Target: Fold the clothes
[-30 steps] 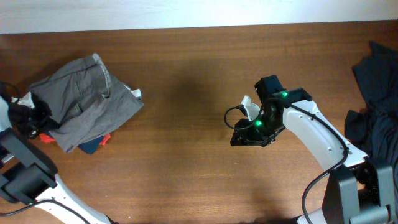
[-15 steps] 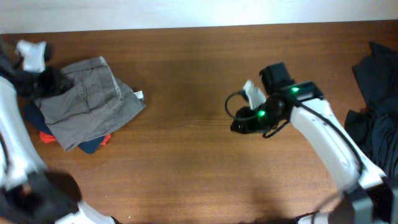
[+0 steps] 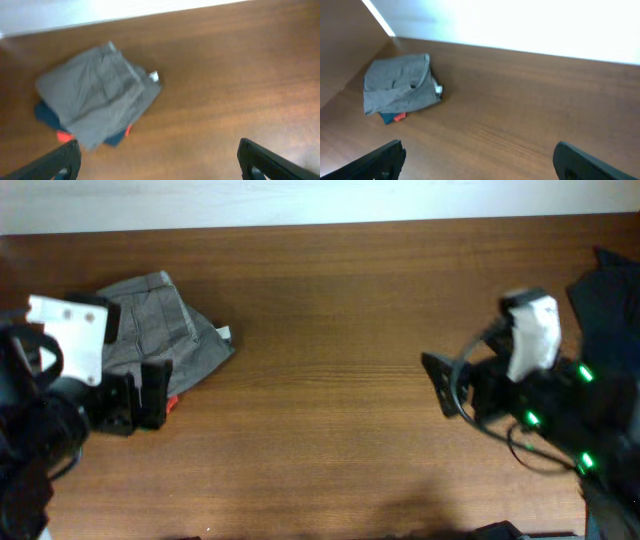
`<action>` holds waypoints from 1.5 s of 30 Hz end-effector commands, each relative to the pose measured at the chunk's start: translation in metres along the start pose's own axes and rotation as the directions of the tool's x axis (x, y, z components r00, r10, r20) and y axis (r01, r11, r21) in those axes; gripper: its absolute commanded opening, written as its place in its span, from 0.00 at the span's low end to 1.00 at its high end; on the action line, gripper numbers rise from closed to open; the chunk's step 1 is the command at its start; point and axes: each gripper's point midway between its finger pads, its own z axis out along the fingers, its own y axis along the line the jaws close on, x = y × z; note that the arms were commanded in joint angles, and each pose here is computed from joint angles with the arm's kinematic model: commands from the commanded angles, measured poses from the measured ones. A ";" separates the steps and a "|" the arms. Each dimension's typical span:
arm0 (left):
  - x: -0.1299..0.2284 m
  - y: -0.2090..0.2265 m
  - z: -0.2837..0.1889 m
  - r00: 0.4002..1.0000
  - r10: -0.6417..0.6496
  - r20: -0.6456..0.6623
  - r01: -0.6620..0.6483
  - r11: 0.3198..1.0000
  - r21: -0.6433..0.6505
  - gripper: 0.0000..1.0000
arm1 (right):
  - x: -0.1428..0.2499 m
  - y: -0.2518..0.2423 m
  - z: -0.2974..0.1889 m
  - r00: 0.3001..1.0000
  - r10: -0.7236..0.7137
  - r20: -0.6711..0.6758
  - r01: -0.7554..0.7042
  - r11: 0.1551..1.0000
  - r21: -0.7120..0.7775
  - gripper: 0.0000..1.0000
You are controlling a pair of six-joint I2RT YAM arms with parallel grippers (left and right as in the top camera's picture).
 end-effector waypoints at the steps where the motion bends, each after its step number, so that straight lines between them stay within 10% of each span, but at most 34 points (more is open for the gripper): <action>1: 0.009 0.003 -0.003 0.999 -0.033 -0.024 0.032 0.999 -0.032 0.99 | -0.004 -0.001 -0.021 0.998 -0.008 0.062 0.006 0.999 0.032 0.99; 18: 0.013 -0.003 -0.005 0.999 -0.036 -0.032 0.036 0.999 -0.001 0.99 | 0.017 -0.001 -0.034 1.000 0.005 0.008 -0.005 0.999 0.041 0.99; 29: 0.013 -0.003 -0.005 0.999 -0.036 -0.032 0.036 0.999 -0.001 0.99 | 0.018 -0.079 -0.050 0.981 0.022 0.195 -0.100 0.911 0.400 0.99; 45: 0.013 -0.003 -0.005 0.999 -0.036 -0.032 0.036 0.999 -0.001 0.99 | 0.206 -0.117 0.011 0.980 0.034 0.195 -0.119 0.889 0.441 0.99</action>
